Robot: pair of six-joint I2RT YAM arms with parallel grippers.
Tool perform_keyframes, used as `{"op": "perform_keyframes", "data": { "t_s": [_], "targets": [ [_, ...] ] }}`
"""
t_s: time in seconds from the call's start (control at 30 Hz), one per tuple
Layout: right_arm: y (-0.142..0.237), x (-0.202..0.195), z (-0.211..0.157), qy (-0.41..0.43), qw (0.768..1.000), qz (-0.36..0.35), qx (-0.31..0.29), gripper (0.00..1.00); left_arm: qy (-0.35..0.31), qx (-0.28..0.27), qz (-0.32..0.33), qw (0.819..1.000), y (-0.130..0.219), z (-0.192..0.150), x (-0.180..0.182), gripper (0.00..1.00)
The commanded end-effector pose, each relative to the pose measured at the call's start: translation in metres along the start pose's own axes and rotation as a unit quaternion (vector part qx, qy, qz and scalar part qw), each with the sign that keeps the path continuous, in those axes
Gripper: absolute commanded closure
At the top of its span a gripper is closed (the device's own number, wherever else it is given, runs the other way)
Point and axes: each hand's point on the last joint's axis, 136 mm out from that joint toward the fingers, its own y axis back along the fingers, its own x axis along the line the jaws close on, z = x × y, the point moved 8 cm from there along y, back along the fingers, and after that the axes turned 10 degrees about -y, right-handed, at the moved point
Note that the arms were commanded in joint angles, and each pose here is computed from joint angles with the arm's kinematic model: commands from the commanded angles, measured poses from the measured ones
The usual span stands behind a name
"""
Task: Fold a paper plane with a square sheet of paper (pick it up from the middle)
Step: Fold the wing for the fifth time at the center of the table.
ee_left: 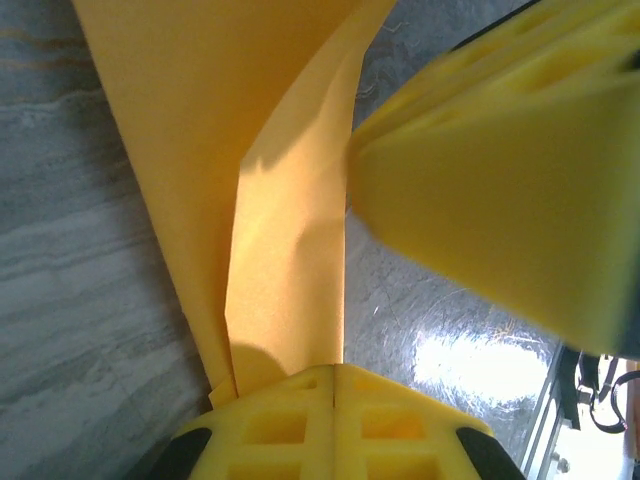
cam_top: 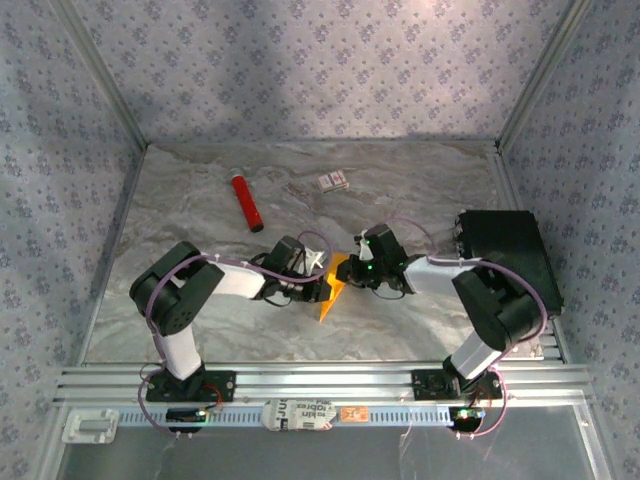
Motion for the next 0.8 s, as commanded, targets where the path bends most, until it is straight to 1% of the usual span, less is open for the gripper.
{"op": "perform_keyframes", "data": {
  "t_s": [0.0,0.1,0.3,0.53,0.77],
  "targets": [
    [-0.009,0.007,0.005,0.015,1.000,0.001,0.000,0.88,0.093,0.111,0.067,0.987,0.001,-0.058,0.032,1.00],
    [-0.013,-0.010,0.010,-0.005,1.000,-0.030,-0.009,0.89,0.096,0.113,0.067,0.987,0.000,-0.059,0.033,1.00],
    [-0.014,-0.033,0.027,-0.033,0.998,-0.043,-0.022,0.88,0.097,0.119,0.069,0.986,-0.002,-0.061,0.035,1.00],
    [-0.005,-0.040,0.048,-0.052,0.997,-0.043,-0.043,0.87,0.101,0.127,0.070,0.984,-0.005,-0.066,0.040,1.00],
    [-0.003,-0.043,0.063,-0.061,0.996,-0.055,-0.047,0.87,0.103,0.130,0.068,0.984,-0.006,-0.067,0.040,1.00]
  ]
}}
